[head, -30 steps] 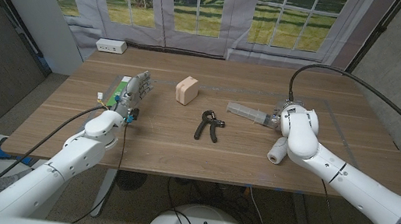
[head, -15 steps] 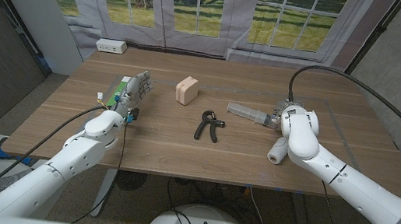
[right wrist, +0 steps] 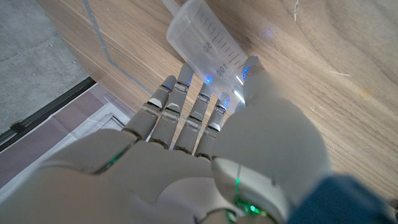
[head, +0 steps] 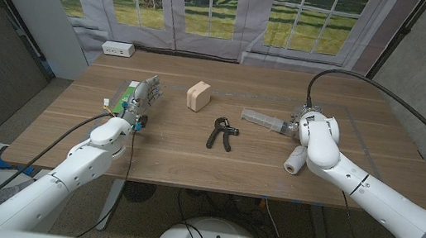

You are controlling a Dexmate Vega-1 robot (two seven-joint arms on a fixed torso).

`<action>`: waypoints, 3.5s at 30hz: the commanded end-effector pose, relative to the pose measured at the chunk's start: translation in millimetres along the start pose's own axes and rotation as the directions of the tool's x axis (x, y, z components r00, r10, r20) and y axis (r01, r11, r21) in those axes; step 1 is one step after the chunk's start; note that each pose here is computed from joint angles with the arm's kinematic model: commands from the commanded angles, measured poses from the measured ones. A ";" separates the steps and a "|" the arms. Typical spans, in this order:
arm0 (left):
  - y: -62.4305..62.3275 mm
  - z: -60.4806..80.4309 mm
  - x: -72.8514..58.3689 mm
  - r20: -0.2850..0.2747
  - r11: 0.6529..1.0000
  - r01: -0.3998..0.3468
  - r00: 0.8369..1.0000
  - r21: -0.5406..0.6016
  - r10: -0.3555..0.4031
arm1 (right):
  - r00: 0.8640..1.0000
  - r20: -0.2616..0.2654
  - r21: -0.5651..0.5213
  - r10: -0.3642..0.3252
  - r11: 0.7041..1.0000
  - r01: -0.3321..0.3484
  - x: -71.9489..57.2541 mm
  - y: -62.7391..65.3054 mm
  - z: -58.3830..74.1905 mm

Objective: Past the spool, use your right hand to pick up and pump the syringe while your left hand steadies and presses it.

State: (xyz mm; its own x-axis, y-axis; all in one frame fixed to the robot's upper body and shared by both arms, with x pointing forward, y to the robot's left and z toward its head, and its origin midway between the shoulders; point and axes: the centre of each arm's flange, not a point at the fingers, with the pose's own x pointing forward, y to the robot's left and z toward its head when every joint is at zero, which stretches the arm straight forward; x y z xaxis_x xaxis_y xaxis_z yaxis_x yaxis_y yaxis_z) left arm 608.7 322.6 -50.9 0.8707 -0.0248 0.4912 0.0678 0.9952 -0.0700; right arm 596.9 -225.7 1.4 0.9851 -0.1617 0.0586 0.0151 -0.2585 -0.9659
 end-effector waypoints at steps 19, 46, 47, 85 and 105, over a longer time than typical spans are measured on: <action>-2.6 5.0 -3.4 0.012 1.000 -0.001 1.000 0.012 0.001 | 0.993 -0.001 0.059 -0.115 0.992 0.115 -19.9 -23.9 -17.8; -17.2 58.0 1.5 0.074 0.987 0.025 0.997 0.156 -0.037 | 0.968 0.040 0.184 -0.246 0.954 0.235 -47.2 -42.8 -32.9; -18.5 60.4 2.0 0.076 0.986 0.026 0.996 0.164 -0.039 | 0.966 0.043 0.191 -0.255 0.951 0.242 -48.0 -42.8 -33.6; -74.8 151.8 14.5 0.115 0.838 0.207 0.946 0.505 -0.303 | 0.924 0.070 0.394 -0.377 0.861 0.321 -57.2 -42.1 -37.3; -102.1 181.3 13.2 0.133 0.765 0.231 0.915 0.601 -0.381 | 0.887 0.114 0.516 -0.447 0.790 0.331 -43.5 -40.8 -30.8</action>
State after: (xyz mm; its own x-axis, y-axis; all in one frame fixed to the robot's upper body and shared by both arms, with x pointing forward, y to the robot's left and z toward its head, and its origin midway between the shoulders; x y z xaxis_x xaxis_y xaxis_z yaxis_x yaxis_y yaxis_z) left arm 532.1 249.1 107.0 0.7255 -0.3515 0.5917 -0.0282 0.8439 0.5358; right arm 541.8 -240.2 47.0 0.9043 0.0436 0.4247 0.4126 0.1659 -0.8957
